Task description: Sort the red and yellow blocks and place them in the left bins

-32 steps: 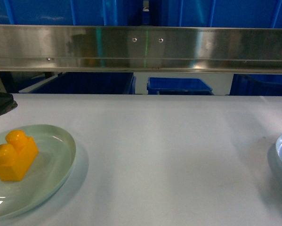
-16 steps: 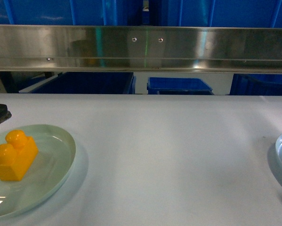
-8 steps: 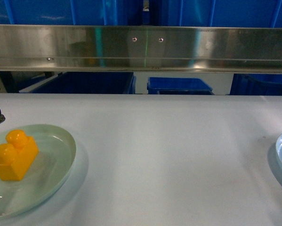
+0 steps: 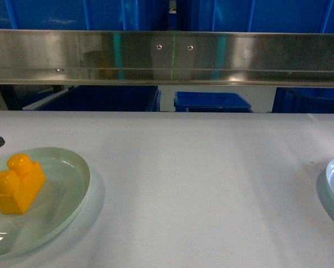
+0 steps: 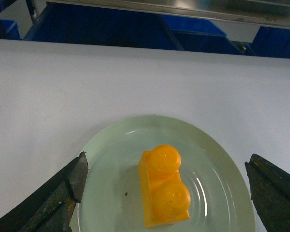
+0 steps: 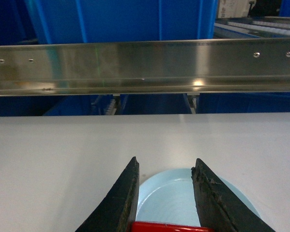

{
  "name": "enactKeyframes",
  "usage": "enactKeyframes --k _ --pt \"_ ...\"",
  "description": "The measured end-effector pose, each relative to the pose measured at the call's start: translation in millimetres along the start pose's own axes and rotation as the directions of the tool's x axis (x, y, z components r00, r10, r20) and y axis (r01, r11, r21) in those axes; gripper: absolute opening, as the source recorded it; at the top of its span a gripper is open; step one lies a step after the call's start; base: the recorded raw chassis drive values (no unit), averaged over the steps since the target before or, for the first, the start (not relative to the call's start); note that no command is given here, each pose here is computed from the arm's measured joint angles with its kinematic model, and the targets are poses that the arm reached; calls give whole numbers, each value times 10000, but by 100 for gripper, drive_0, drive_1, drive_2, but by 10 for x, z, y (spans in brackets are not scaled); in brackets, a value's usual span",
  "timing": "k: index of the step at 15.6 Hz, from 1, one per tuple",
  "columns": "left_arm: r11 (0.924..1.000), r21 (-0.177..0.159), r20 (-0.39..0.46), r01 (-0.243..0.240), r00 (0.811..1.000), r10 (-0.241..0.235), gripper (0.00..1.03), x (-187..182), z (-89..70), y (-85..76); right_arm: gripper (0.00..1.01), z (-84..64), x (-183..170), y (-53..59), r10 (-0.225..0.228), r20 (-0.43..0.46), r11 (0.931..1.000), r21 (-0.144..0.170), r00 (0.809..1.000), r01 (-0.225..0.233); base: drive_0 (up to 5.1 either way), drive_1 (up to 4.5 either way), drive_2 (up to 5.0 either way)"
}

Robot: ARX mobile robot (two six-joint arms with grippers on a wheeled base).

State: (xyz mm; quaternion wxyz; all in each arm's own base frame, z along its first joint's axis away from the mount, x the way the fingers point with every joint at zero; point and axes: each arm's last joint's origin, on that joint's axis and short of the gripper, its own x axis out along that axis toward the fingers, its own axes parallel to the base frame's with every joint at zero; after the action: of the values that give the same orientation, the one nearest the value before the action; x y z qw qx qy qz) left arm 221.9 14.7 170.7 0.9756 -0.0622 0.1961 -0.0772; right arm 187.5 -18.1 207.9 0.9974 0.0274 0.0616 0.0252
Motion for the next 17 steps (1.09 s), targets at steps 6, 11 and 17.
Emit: enactKeyframes --k 6,11,17 --pt "9992 -226 -27 -315 9995 315 98 -128 -219 116 28 15 -35 -47 -972 948 9952 172 9907 960 0 0 0" --pt "9989 -337 -235 -322 9992 314 98 -158 -321 134 28 13 -35 -46 -958 925 9954 181 9911 945 0 0 0" --pt "9995 -224 -325 -201 9993 194 98 -170 -295 94 28 13 -35 -46 -958 925 9954 184 9911 945 0 0 0"
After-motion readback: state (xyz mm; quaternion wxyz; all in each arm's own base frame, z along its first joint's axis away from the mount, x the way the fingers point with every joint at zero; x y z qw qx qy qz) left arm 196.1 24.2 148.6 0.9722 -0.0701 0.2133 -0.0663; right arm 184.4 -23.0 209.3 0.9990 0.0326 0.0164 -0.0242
